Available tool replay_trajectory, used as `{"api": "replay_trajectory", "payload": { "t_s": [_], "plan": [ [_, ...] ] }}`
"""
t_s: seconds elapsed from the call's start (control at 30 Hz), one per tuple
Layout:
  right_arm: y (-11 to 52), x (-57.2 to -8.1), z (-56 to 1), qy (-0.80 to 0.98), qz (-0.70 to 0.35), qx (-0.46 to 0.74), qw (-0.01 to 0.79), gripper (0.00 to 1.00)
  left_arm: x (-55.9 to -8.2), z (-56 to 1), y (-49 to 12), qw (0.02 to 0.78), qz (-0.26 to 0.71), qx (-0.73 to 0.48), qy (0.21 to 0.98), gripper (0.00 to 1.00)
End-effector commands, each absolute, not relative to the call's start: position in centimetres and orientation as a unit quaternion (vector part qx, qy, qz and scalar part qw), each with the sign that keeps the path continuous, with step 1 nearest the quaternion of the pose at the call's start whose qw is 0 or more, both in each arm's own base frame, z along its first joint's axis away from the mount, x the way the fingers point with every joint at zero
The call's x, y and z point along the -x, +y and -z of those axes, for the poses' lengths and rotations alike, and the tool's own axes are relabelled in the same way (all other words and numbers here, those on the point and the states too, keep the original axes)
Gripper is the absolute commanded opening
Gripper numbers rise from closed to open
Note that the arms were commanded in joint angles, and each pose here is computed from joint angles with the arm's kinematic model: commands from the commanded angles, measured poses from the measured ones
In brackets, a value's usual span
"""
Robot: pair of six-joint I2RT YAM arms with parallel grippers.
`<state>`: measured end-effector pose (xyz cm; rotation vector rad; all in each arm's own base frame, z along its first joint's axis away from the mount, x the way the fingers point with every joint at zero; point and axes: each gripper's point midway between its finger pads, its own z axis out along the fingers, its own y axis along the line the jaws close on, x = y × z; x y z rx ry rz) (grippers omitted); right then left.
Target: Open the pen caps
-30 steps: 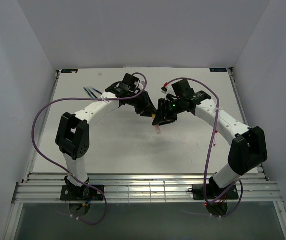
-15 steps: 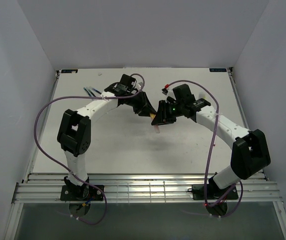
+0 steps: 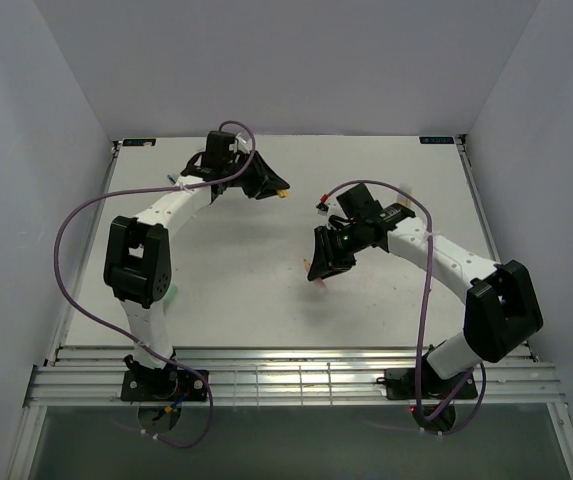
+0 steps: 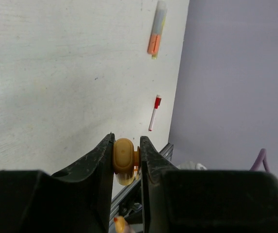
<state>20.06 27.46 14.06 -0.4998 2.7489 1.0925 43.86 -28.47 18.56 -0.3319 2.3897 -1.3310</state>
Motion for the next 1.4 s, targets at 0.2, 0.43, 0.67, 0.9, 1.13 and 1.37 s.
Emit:
{"api": "replay_trajectory", "payload": {
  "t_s": [0.2,0.43,0.67,0.9,1.13,1.37],
  "plan": [
    [23.7,-27.3,-7.9,0.964,-0.171,0.149,0.135,0.08,-40.6,-15.6,-25.7,0.164,0.353,0.113,0.914,0.0],
    [23.3,-33.9,-6.7,0.969,-0.119,0.124,0.178,0.08,-37.8,-10.4,-23.3,0.121,0.265,0.1,0.951,0.0],
    [25.5,-38.8,-6.4,0.966,-0.119,0.112,0.202,0.08,-38.7,-7.2,-21.8,0.112,0.198,0.096,0.969,0.0],
    [27.7,-42.1,-5.2,0.964,-0.139,0.096,0.205,0.08,-40.4,-4.7,-22.1,0.101,0.18,0.09,0.974,0.0],
    [28.5,-41.7,-3.8,0.967,-0.159,0.079,0.183,0.18,-39.9,-2.8,-21.9,0.079,0.167,0.102,0.977,0.05],
    [28.1,-40.6,-3.1,0.97,-0.155,0.078,0.169,0.41,-40.1,-2.6,-21.7,0.078,0.162,0.106,0.978,0.34]
  ]
}}
